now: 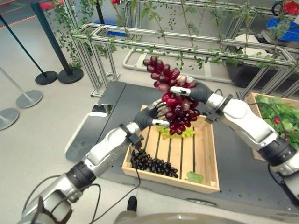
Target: Pick up the fruits from the basket on one side to the basket on the other side
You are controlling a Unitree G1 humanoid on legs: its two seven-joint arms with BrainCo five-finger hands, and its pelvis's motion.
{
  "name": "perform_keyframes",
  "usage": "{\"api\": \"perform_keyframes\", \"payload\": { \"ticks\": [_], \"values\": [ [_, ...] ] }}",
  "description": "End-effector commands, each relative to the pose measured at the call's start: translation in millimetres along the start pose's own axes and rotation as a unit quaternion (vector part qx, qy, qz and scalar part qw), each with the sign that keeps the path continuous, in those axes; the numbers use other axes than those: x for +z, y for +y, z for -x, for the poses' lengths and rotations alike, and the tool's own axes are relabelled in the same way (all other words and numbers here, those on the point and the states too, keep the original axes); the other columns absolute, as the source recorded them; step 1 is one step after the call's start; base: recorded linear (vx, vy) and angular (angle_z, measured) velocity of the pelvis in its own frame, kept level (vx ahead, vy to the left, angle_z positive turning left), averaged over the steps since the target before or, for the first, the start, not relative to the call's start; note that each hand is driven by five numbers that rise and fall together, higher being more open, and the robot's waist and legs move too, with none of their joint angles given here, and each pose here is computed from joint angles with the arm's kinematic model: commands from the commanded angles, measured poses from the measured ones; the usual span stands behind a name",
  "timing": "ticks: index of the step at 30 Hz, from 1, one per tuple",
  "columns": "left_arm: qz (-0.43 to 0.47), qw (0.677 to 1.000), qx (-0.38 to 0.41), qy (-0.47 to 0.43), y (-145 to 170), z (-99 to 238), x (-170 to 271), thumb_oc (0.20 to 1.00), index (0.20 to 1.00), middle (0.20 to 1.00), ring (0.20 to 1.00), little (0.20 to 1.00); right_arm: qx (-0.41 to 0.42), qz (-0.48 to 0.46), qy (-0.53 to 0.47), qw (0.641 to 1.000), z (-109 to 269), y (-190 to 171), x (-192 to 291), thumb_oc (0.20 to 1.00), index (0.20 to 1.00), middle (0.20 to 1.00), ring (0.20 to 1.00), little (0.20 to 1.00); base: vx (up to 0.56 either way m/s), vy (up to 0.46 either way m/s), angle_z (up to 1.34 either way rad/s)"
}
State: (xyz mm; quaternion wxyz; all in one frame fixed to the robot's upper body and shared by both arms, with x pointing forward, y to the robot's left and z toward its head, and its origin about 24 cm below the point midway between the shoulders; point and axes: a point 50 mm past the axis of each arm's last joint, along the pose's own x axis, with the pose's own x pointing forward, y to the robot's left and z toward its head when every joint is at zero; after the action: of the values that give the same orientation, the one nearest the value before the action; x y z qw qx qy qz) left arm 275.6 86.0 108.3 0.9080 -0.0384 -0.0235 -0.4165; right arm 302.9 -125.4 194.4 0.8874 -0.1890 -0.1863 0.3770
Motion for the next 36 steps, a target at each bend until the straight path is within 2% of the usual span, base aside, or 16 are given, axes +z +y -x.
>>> {"api": "perform_keyframes", "payload": {
  "ticks": [1,7,15,25,26,27,28,29,36],
  "values": [
    [-0.030,0.999,-0.041,-0.017,-3,-15,16,1.000,1.000,1.000,1.000,1.000,0.017,0.045,-0.102,0.994,-22,4,46,0.200,0.200,0.200,0.200,0.200,0.00,0.000,0.00],
    [-0.033,0.995,-0.090,0.010,-13,-21,15,1.000,1.000,1.000,1.000,1.000,0.028,0.064,-0.106,0.992,-31,8,50,0.200,0.200,0.200,0.200,0.200,0.00,0.000,0.00],
    [-0.005,0.992,-0.124,0.022,-28,-29,10,1.000,1.000,1.000,1.000,1.000,0.047,0.041,-0.116,0.991,-45,24,50,0.200,0.200,0.200,0.200,0.200,0.00,0.000,0.00],
    [0.032,0.994,-0.103,0.014,-26,-27,5,1.000,1.000,1.000,1.000,1.000,0.041,0.015,-0.100,0.994,-42,28,37,0.200,0.200,0.200,0.200,0.200,0.00,0.000,0.00],
    [0.032,0.994,-0.103,0.014,-26,-27,5,0.881,0.881,0.881,0.881,0.881,0.041,0.015,-0.100,0.994,-42,28,36,0.200,0.200,0.200,0.200,0.200,0.00,0.000,0.00],
    [0.035,0.994,-0.099,0.014,-25,-26,4,0.558,0.558,0.558,0.558,0.558,0.040,0.013,-0.098,0.994,-41,28,35,0.200,0.200,0.200,0.200,0.200,0.00,0.000,0.00],
    [0.038,0.995,-0.096,0.014,-25,-25,3,0.398,0.398,0.398,0.398,0.398,0.039,0.011,-0.096,0.995,-40,28,33,0.200,0.200,0.200,0.200,0.200,0.00,0.000,0.00],
    [0.042,0.995,-0.091,0.013,-24,-25,2,0.200,0.200,0.200,0.200,0.200,0.035,0.006,-0.093,0.995,-39,28,31,0.200,0.200,0.200,0.200,0.200,0.00,0.000,0.00],
    [0.063,0.995,-0.076,0.011,-23,-22,-4,0.200,0.200,0.200,0.200,0.200,0.020,-0.030,-0.077,0.996,-33,30,18,0.200,0.200,0.200,0.200,0.200,0.00,0.000,0.00]
  ]
}}
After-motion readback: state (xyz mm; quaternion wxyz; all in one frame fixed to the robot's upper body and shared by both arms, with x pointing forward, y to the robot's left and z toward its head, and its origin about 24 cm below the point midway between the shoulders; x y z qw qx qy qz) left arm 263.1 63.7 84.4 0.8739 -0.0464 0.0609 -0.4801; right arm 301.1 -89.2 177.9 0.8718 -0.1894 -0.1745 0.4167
